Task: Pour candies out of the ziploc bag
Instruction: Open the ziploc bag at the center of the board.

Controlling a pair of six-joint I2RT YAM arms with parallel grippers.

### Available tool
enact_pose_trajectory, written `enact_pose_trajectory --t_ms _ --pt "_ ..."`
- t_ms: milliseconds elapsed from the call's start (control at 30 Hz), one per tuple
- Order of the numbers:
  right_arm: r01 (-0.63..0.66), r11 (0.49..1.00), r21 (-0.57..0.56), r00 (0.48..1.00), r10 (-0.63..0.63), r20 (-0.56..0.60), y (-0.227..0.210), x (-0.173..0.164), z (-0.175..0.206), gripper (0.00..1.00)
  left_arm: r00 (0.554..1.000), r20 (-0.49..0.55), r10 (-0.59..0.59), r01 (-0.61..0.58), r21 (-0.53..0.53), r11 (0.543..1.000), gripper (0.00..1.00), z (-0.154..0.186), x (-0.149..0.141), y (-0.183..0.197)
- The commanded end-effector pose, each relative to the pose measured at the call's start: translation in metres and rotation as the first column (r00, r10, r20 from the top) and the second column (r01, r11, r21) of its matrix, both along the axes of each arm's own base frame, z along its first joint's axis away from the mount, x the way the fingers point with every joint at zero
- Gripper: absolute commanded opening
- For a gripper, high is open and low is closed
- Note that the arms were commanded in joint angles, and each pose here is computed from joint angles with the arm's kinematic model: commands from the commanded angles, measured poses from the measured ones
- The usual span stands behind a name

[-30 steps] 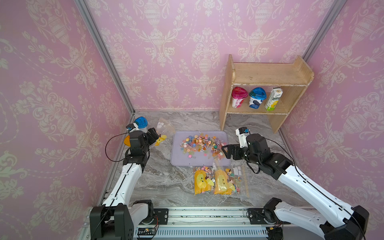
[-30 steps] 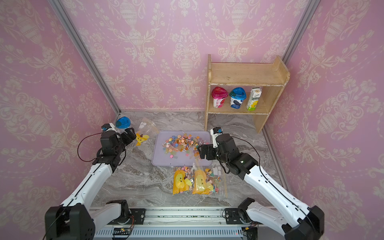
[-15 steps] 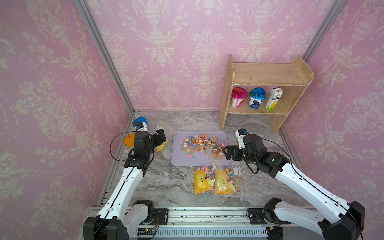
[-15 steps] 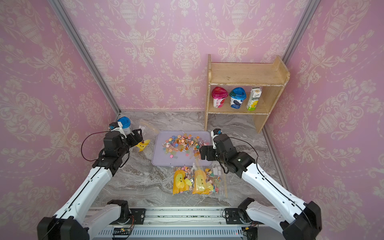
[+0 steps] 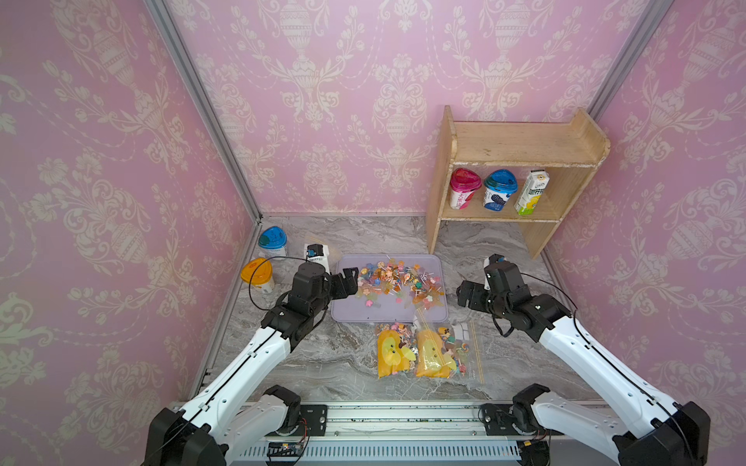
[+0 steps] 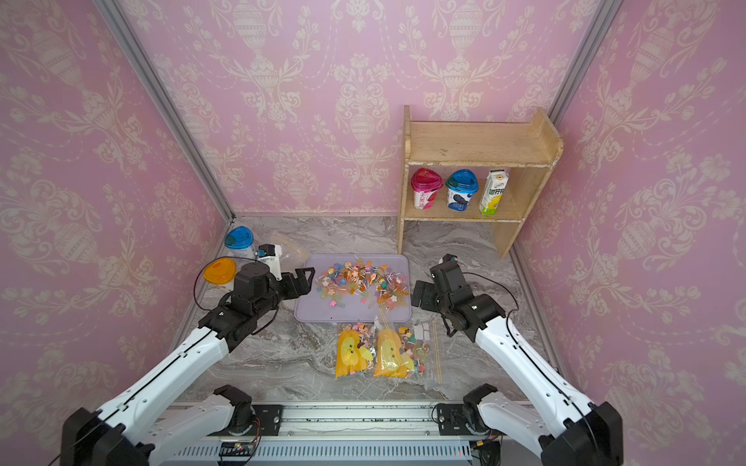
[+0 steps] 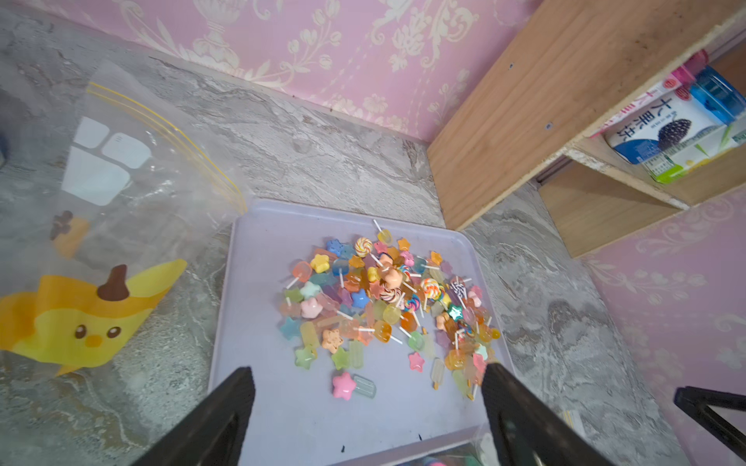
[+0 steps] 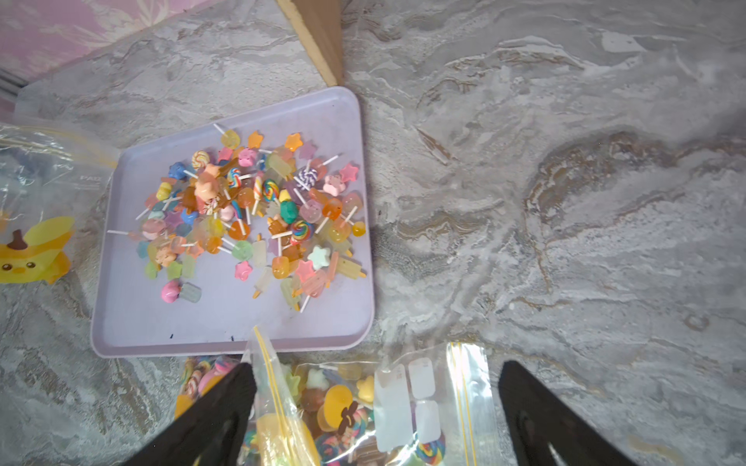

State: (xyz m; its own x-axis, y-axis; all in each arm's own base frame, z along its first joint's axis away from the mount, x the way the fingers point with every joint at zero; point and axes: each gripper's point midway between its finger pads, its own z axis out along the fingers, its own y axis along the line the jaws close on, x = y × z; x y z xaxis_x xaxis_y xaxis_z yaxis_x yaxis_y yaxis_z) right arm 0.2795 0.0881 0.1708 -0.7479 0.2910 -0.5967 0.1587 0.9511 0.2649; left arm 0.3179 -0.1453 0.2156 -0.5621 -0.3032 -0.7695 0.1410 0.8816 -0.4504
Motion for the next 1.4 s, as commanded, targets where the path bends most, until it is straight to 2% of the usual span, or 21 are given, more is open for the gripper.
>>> enact_pose_trajectory --t_ms 0,333,600,867,1000,1100,1267,1367 --pt "0.076 0.997 0.035 0.996 -0.073 -0.06 -0.014 -0.013 -0.014 0.97 0.996 -0.088 -0.028 0.032 0.036 0.999 0.9 -0.03 -0.019 -0.01" --pt "0.085 0.993 0.078 0.979 -0.069 -0.192 -0.009 -0.02 -0.055 0.97 0.967 -0.205 -0.151 0.161 0.032 0.986 0.87 -0.083 -0.053 -0.066" --pt "0.108 0.992 0.067 0.967 -0.089 -0.238 -0.015 -0.035 -0.075 0.97 0.934 -0.297 -0.198 0.218 0.036 0.975 0.83 -0.118 -0.072 -0.086" --pt "0.104 0.99 0.096 0.962 -0.076 -0.261 -0.013 -0.05 -0.093 0.94 0.913 -0.338 -0.227 0.25 0.025 0.968 0.82 -0.133 -0.085 -0.093" --pt "0.031 0.976 0.213 0.975 0.017 -0.223 0.008 -0.05 -0.091 0.91 0.907 -0.334 -0.257 0.281 0.025 0.959 0.79 -0.129 -0.088 -0.101" --pt "-0.063 0.956 0.288 0.971 0.125 -0.202 0.028 -0.052 -0.088 0.85 0.898 -0.341 -0.277 0.308 0.04 0.951 0.78 -0.129 -0.089 -0.107" --pt "-0.204 0.937 0.282 0.955 0.254 -0.154 0.054 -0.059 -0.078 0.79 0.891 -0.362 -0.273 0.306 0.035 0.951 0.74 -0.133 -0.095 -0.103" --pt "-0.266 0.919 0.291 0.939 0.315 -0.136 0.07 -0.059 -0.076 0.71 0.899 -0.346 -0.267 0.292 0.02 0.956 0.72 -0.128 -0.096 -0.1"
